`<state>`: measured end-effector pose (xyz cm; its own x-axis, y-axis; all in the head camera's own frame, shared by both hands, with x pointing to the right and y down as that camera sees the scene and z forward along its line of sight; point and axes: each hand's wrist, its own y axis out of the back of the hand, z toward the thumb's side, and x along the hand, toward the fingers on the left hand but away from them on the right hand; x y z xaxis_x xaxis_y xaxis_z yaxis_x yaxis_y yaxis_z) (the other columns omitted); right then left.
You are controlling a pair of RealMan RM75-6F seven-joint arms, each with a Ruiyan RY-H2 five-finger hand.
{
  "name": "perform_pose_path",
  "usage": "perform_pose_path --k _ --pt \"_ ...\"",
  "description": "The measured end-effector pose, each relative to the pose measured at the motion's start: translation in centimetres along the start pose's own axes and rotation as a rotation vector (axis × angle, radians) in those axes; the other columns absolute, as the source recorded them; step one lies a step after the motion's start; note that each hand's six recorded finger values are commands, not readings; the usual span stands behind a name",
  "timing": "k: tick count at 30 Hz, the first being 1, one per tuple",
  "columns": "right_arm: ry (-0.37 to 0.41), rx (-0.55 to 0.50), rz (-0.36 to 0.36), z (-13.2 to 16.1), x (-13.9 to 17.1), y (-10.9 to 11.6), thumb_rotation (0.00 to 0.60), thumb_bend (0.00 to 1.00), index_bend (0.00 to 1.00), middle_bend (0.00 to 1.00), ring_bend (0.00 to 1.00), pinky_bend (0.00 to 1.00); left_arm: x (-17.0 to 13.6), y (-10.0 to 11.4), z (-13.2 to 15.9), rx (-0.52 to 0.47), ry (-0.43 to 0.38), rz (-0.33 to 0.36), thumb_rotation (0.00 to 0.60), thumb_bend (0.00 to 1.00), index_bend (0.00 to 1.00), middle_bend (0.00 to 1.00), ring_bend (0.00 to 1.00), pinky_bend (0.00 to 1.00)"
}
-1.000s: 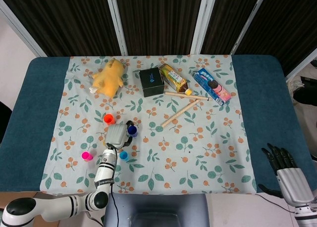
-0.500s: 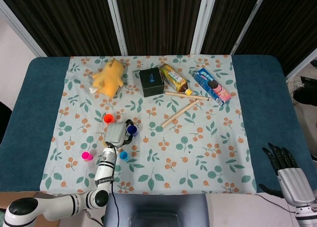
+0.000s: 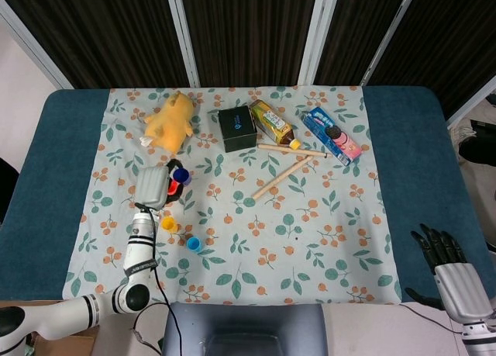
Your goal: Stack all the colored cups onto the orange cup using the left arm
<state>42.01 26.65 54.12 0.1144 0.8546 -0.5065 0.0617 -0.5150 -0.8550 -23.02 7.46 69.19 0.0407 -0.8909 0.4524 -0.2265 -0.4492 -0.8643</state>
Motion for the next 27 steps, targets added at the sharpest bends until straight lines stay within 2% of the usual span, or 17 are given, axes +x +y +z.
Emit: perform_pose_path --k 7,20,21,23,25,27 --pt "-0.009 0.0 -0.006 -0.1 -0.1 0.0 0.6 0.11 0.0 0.0 0.0 0.0 0.4 -1.3 -2.8 0.038 0.05 -0.039 0.6 0.35 0.53 1.0 1.0 1.0" --pt "-0.013 -0.003 -0.01 -0.2 -0.1 0.2 0.6 0.11 0.0 0.0 0.0 0.0 0.5 -2.7 -3.9 0.067 0.062 -0.071 0.6 0.36 0.52 1.0 1.0 1.0" --pt "-0.012 -0.002 -0.01 -0.2 -0.1 0.2 0.6 0.11 0.0 0.0 0.0 0.0 0.5 -2.8 -3.9 0.071 0.062 -0.075 0.6 0.36 0.49 1.0 1.0 1.0" --pt "-0.012 -0.001 -0.009 -0.2 -0.1 0.1 0.6 0.11 0.0 0.0 0.0 0.0 0.4 -3.0 -4.1 0.078 0.064 -0.087 0.6 0.37 0.37 1.0 1.0 1.0" --pt "-0.012 0.0 -0.008 -0.2 -0.1 0.1 0.6 0.11 0.0 0.0 0.0 0.0 0.3 -3.2 -4.2 0.08 0.063 -0.098 0.6 0.37 0.12 1.0 1.0 1.0" --pt "-0.011 0.002 -0.007 -0.1 -0.2 0.1 0.6 0.11 0.0 0.0 0.0 0.0 0.1 -3.2 -4.1 0.076 0.059 -0.105 0.6 0.36 0.02 1.0 1.0 1.0"
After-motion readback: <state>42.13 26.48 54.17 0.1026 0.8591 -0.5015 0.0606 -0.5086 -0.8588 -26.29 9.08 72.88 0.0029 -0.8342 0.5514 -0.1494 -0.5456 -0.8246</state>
